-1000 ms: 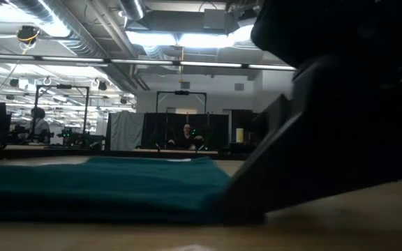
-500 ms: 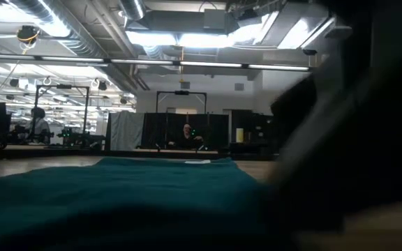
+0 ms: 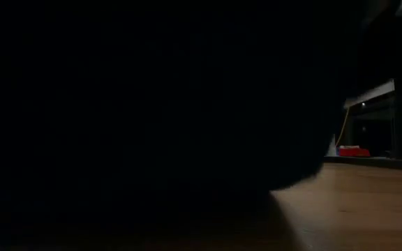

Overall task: Fold microfiber towels
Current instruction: Fold the green towel

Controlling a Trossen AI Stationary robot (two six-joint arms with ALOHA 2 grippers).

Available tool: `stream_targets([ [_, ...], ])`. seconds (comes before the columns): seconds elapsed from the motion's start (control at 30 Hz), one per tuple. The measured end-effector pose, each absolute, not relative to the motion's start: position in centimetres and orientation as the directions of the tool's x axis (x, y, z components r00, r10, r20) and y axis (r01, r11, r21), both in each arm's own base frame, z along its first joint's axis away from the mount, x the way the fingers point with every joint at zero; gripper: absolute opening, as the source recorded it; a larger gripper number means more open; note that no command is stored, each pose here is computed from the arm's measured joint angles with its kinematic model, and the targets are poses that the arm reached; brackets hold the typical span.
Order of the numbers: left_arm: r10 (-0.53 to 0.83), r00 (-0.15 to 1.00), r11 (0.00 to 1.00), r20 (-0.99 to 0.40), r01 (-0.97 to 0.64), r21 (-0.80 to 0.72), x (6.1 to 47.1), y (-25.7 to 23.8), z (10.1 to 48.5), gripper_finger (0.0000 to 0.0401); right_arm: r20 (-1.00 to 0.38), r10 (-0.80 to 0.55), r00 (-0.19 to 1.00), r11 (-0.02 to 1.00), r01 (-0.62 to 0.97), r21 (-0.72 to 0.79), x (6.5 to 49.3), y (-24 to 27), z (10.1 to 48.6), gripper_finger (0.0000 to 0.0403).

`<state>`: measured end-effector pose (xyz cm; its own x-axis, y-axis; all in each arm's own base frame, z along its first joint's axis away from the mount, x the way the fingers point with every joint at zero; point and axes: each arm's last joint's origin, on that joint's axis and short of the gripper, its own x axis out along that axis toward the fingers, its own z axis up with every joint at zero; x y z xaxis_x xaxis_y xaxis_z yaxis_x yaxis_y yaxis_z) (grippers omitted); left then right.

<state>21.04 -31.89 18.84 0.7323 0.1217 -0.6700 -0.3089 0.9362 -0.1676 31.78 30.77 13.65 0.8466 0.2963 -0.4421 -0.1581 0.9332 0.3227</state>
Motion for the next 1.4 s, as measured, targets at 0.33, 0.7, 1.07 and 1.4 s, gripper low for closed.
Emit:
stream_targets([
  [0.33, 0.25, 0.711, 0.916, -0.657, -0.394, -0.078, 22.3, -30.6, 21.5, 0.0001, -0.491, 0.206, 0.847, 0.965, -0.091, 0.247, 31.4, 31.2, 16.7, 0.0007],
  [0.7, 0.501, 0.619, 0.799, -0.605, -0.599, 0.048, 23.7, -26.0, 20.5, 0.0001, -0.545, 0.02, 0.838, 0.99, 0.059, 0.126, 29.3, 25.6, 15.8, 0.0007],
  [1.07, 0.628, 0.568, 0.693, -0.532, -0.719, 0.05, 24.7, -20.9, 20.4, 0.0001, -0.495, -0.044, 0.868, 0.995, 0.082, 0.056, 28.0, 19.3, 19.4, 0.0007],
  [1.4, 0.663, 0.547, 0.659, -0.512, -0.75, 0.052, 25.4, -18.2, 20.3, 0.0001, -0.53, -0.054, 0.846, 0.998, 0.061, -0.005, 28.2, 15.6, 19.1, 0.0007],
])
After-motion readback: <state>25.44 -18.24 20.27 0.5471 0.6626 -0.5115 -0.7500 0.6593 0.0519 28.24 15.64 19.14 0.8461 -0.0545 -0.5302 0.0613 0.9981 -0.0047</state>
